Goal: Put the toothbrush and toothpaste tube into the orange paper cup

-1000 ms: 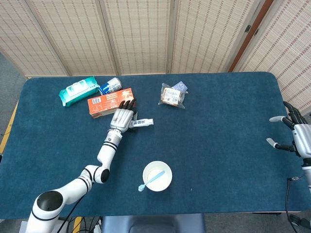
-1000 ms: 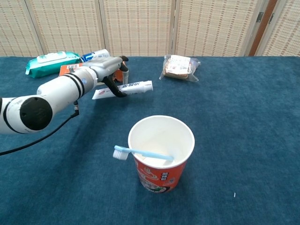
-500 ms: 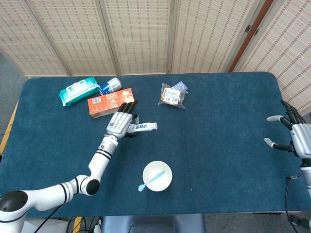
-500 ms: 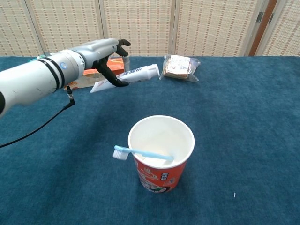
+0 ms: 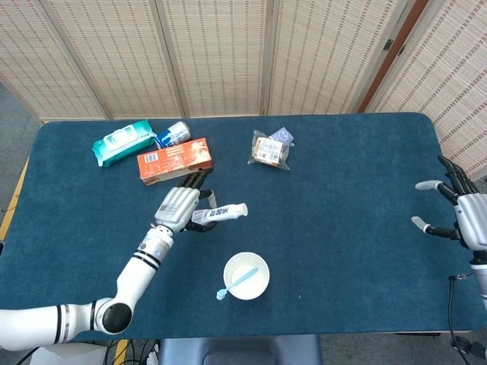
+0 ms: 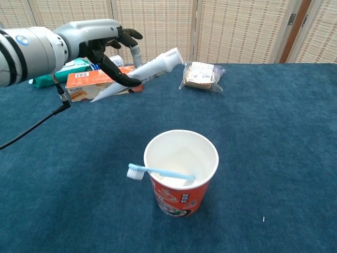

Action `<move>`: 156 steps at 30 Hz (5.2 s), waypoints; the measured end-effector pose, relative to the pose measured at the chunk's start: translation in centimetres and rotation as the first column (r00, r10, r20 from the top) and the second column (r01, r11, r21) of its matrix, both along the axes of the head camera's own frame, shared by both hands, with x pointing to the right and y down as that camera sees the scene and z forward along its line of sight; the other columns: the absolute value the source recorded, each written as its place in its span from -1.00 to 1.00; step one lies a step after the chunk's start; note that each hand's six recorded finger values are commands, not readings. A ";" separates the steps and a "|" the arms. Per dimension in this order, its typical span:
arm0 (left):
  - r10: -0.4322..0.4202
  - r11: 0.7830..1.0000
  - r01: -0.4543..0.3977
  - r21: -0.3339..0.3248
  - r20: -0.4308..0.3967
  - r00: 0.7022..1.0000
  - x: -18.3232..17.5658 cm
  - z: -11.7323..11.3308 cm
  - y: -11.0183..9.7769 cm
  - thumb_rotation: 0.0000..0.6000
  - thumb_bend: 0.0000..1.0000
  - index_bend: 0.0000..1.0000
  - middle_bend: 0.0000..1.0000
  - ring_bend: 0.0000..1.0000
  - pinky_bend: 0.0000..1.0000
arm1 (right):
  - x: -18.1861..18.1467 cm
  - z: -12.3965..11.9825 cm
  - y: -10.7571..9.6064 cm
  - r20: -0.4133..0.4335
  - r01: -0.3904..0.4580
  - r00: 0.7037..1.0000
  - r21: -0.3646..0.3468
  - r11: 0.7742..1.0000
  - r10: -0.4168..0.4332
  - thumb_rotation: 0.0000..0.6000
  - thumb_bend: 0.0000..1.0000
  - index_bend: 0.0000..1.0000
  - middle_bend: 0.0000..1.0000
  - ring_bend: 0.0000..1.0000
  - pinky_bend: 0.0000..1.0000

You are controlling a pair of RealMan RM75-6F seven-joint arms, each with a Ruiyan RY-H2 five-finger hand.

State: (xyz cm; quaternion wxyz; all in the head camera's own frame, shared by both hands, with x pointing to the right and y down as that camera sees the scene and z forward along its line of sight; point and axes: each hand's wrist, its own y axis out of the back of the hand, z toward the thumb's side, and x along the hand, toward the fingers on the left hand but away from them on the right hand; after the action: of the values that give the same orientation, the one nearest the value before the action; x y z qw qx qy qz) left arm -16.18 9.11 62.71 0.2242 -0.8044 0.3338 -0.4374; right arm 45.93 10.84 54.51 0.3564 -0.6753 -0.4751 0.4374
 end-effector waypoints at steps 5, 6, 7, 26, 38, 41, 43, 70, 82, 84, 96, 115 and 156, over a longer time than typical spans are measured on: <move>-0.030 0.995 0.020 -0.094 -0.098 0.995 0.6 -1.9 1.3 1.00 -0.47 0.18 -1.00 -1.00 -1.00 | -0.2 -0.4 0.4 0.010 0.006 1.000 0.010 1.000 -0.006 1.00 -0.81 -0.24 -0.98 -1.00 -0.61; -0.037 0.993 0.024 -0.114 -0.120 0.992 0.7 -2.2 1.6 1.00 -0.47 0.18 -1.00 -1.00 -1.00 | -0.2 -0.5 0.5 0.011 0.006 1.000 0.011 1.000 -0.007 1.00 -0.81 -0.24 -0.98 -1.00 -0.61; -0.043 0.991 0.026 -0.128 -0.135 0.990 0.8 -2.4 1.8 1.00 -0.47 0.18 -1.00 -1.00 -1.00 | -0.1 -0.6 0.6 0.013 0.006 1.000 0.012 1.000 -0.006 1.00 -0.81 -0.24 -0.98 -1.00 -0.61; -0.196 0.904 -0.015 -0.427 -0.445 0.874 3.7 -4.9 4.4 1.00 -0.47 0.19 -1.00 -1.00 -1.00 | 0.7 -0.7 1.9 0.027 -0.014 1.000 0.012 1.000 0.013 1.00 -0.81 -0.24 -0.98 -1.00 -0.61; -0.284 0.864 0.003 -0.504 -0.483 0.828 5.3 -2.1 4.5 1.00 -0.47 0.18 -1.00 -1.00 -1.00 | 1.3 -0.5 2.2 0.033 -0.029 0.999 0.009 1.000 0.029 1.00 -0.81 -0.24 -0.98 -1.00 -0.61; -0.310 0.856 0.008 -0.516 -0.502 0.808 6.0 -1.6 4.5 1.00 -0.47 0.19 -1.00 -1.00 -1.00 | 1.6 -0.5 2.4 0.032 -0.036 0.999 0.007 0.999 0.036 1.00 -0.81 -0.24 -0.98 -1.00 -0.61; -0.319 0.857 0.011 -0.515 -0.513 0.797 6.3 -1.4 4.4 1.00 -0.47 0.19 -1.00 -1.00 -1.00 | 1.9 -0.5 2.5 0.033 -0.043 0.999 0.007 0.999 0.043 1.00 -0.81 -0.24 -0.98 -1.00 -0.61; -0.369 0.831 0.024 -0.556 -0.518 0.772 6.3 1.3 6.8 1.00 -0.47 0.20 -1.00 -1.00 -1.00 | 3.0 -0.1 3.2 0.049 -0.060 0.997 -0.001 0.998 0.060 1.00 -0.81 -0.24 -0.98 -1.00 -0.61; -0.388 0.813 0.023 -0.582 -0.511 0.767 5.8 2.6 8.1 1.00 -0.47 0.20 -1.00 -1.00 -1.00 | 2.9 0.0 3.2 0.050 -0.059 0.997 -0.002 0.998 0.059 1.00 -0.81 -0.24 -0.98 -1.00 -0.61; -0.385 0.812 0.019 -0.583 -0.511 0.769 5.7 2.8 8.3 1.00 -0.47 0.20 -1.00 -1.00 -1.00 | 2.9 0.0 3.2 0.050 -0.060 0.997 -0.003 0.998 0.060 1.00 -0.81 -0.24 -0.98 -1.00 -0.61; -0.356 0.825 -0.001 -0.566 -0.520 0.776 5.8 3.8 9.8 1.00 -0.47 0.18 -1.00 -1.00 -1.00 | 2.9 0.1 3.4 0.052 -0.063 0.997 -0.004 0.998 0.063 1.00 -0.81 -0.24 -0.98 -1.00 -0.61; -0.321 0.860 0.000 -0.510 -0.543 0.776 5.8 5.3 10.6 1.00 -0.47 0.15 -1.00 -1.00 -1.00 | 3.2 0.4 3.7 0.059 -0.070 0.996 -0.011 0.997 0.071 1.00 -0.81 -0.24 -0.98 -1.00 -0.61; -0.291 0.867 -0.021 -0.498 -0.539 0.790 5.5 6.2 11.8 1.00 -0.47 -0.47 -1.00 -1.00 -1.00 | 3.1 0.8 3.5 0.070 -0.068 0.995 -0.017 0.998 0.069 1.00 -0.81 -0.24 -0.98 -1.00 -0.61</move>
State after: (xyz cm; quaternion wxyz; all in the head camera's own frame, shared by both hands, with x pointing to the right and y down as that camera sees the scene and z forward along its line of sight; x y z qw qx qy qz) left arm -10.68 20.93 68.94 -0.1317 -0.9032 0.3268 -0.2451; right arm 49.05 14.37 55.29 0.3195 -0.6762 -0.5069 0.4286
